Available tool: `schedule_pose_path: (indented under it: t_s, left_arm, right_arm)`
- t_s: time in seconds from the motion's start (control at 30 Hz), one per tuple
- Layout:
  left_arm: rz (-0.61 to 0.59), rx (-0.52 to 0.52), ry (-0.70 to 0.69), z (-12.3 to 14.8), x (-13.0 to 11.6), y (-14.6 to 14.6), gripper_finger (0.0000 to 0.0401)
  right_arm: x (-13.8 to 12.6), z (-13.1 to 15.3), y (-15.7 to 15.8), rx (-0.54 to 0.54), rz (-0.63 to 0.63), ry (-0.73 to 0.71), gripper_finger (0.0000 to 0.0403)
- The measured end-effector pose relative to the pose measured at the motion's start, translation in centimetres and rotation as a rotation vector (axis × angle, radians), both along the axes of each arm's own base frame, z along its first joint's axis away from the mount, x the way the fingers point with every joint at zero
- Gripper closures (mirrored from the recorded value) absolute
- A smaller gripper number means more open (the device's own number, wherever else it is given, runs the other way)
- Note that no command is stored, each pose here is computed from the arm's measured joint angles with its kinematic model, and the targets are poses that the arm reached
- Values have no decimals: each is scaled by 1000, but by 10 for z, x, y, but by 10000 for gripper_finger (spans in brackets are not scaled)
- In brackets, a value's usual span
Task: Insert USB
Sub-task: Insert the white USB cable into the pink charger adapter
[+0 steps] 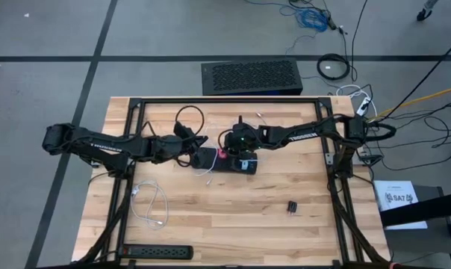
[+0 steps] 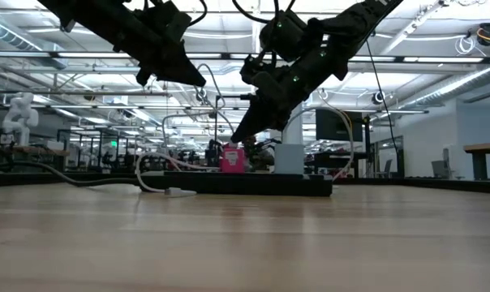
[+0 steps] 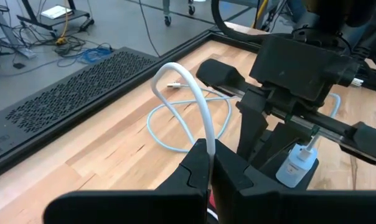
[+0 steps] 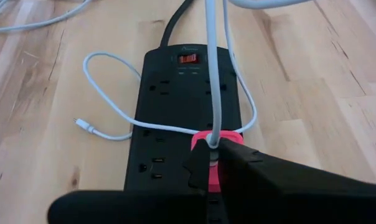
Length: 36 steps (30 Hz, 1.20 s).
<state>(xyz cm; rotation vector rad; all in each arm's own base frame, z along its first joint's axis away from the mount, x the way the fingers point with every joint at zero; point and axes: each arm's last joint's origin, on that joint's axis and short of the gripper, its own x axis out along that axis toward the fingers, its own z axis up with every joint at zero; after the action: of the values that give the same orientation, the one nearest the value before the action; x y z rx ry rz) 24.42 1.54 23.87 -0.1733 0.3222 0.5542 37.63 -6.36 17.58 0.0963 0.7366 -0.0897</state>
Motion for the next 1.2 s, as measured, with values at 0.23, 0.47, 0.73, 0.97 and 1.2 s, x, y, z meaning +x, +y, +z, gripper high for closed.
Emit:
schedule_pose_path:
  t_s: [0.23, 0.47, 0.73, 0.97, 1.2]
  left_arm:
    - [-2, -1, 4, 0, 0, 0, 395]
    - [-14, -6, 9, -2, 1, 0, 395]
    - [-25, -11, 27, -5, 3, -1, 395]
    - [-46, -20, 32, -6, 3, -1, 395]
    - [-50, -22, 44, -7, 3, -1, 395]
  right_arm:
    - [1, -6, 0, 4, 1, 23, 402]
    - [5, -22, 0, 14, -7, 50, 403]
    - [5, -24, 1, -3, -21, 68, 403]
    - [4, -25, 1, -11, -12, 84, 403]
    - [4, -25, 1, -4, -20, 86, 376]
